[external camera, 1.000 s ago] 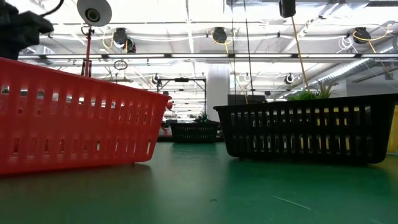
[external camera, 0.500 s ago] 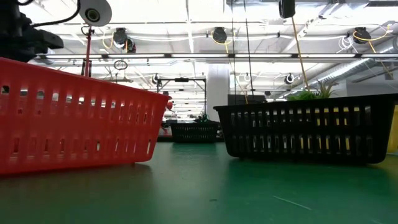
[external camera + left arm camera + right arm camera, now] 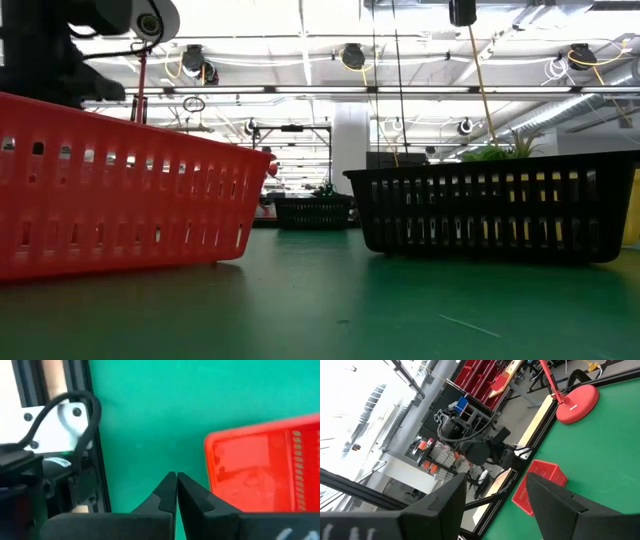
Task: Stack baskets by color
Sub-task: Stack the top red bin on the middle red bin, then stack the bottom black bin on the top stacked black bins
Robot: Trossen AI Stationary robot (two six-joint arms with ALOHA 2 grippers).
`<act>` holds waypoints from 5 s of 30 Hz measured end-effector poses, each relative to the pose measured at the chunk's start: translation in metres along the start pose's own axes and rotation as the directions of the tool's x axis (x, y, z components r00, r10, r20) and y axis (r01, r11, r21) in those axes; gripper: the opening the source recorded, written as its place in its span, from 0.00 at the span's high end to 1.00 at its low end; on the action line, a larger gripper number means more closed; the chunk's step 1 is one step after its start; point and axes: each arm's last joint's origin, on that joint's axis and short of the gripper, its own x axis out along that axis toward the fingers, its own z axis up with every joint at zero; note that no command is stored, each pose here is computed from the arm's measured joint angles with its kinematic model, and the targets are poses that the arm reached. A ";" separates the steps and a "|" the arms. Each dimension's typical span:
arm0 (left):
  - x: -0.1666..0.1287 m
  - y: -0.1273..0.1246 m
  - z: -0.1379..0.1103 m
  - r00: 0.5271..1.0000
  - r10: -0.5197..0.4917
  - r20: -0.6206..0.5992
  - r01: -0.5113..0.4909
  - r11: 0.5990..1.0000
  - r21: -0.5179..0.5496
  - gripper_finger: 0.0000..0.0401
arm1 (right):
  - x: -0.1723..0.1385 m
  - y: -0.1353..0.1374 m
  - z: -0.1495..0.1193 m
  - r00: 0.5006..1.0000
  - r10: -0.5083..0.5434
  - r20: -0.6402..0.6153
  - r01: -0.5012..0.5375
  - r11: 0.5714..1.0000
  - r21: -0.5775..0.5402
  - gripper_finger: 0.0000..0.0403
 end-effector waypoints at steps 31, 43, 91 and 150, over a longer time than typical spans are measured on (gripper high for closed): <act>0.023 -0.027 0.021 1.000 -0.030 0.001 0.030 0.996 0.080 0.96 | -0.006 0.004 -0.010 0.999 0.014 -0.035 -0.015 0.999 -0.034 0.50; 0.017 -0.028 0.021 0.999 -0.019 -0.029 0.024 0.987 0.156 0.96 | -0.006 0.004 -0.010 0.999 0.014 -0.035 -0.015 0.999 -0.028 0.50; -0.008 -0.021 0.023 0.993 -0.082 -0.084 0.096 0.981 0.171 0.99 | -0.007 0.019 -0.002 0.996 0.085 0.030 -0.086 0.996 0.018 0.50; -0.083 -0.037 0.040 0.808 -0.584 0.081 0.477 0.728 0.492 0.95 | 0.091 -0.042 -0.047 0.394 -0.674 -0.625 0.051 0.695 -0.717 0.31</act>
